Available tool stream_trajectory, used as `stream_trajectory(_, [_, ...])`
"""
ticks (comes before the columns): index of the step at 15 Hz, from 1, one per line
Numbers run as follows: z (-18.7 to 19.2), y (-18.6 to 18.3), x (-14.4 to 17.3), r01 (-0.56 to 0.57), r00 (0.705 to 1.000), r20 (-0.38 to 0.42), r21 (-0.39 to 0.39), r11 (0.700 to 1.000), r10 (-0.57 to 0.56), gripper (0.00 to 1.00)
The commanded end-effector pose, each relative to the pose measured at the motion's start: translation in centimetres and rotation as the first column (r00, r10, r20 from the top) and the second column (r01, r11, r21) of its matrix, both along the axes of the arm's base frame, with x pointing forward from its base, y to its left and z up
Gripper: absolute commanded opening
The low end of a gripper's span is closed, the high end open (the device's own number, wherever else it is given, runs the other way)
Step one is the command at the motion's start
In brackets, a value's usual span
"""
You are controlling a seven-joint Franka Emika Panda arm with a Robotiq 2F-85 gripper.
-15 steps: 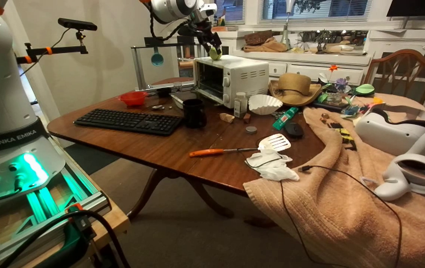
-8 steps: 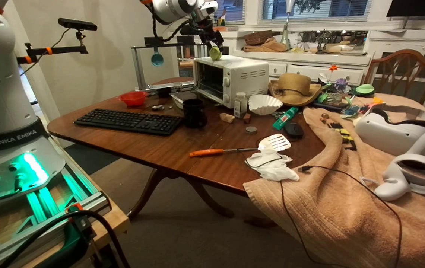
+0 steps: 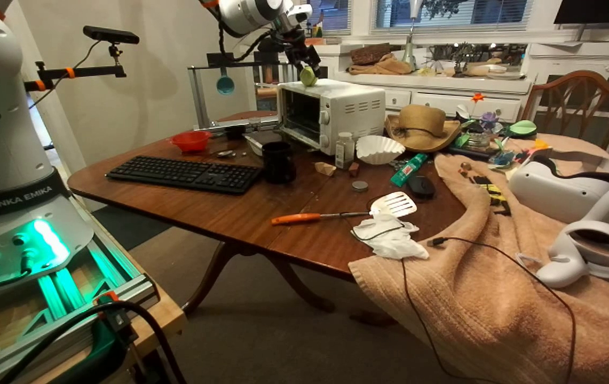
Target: Put the tennis ball into the microwave
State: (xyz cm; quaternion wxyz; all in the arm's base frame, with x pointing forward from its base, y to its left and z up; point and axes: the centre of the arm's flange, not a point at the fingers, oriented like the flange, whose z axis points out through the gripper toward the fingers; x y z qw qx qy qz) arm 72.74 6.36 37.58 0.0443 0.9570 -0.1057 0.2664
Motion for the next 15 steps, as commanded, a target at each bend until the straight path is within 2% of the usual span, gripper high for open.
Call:
stream_trajectory(1, [-0.25, 0.58, 0.37, 0.02, 1.0, -0.023, -0.001, 1.0, -0.02, 1.0])
stream_trajectory(6, [-0.41, 0.72, 0.27, 0.024, 0.999, -0.04, 0.004, 1.0, -0.023, 0.98])
stream_trajectory(7, [-0.42, 0.77, 0.25, 0.023, 0.999, -0.039, 0.004, 1.0, -0.022, 0.92])
stream_trajectory(8, [-0.39, 0.84, 0.24, 0.023, 0.999, -0.044, 0.01, 1.0, -0.023, 0.73])
stream_trajectory(9, [-0.35, 0.94, 0.22, 0.022, 0.999, -0.049, 0.019, 1.0, -0.021, 0.7])
stream_trajectory(12, [-0.27, 1.27, 0.11, 0.017, 0.999, -0.045, 0.021, 1.0, -0.016, 0.45])
stream_trajectory(13, [-0.14, 1.34, 0.09, 0.016, 0.999, -0.038, 0.022, 1.0, -0.015, 0.42])
stream_trajectory(15, [0.2, 1.49, -0.2, 0.011, 0.999, -0.04, 0.026, 1.0, -0.01, 0.42])
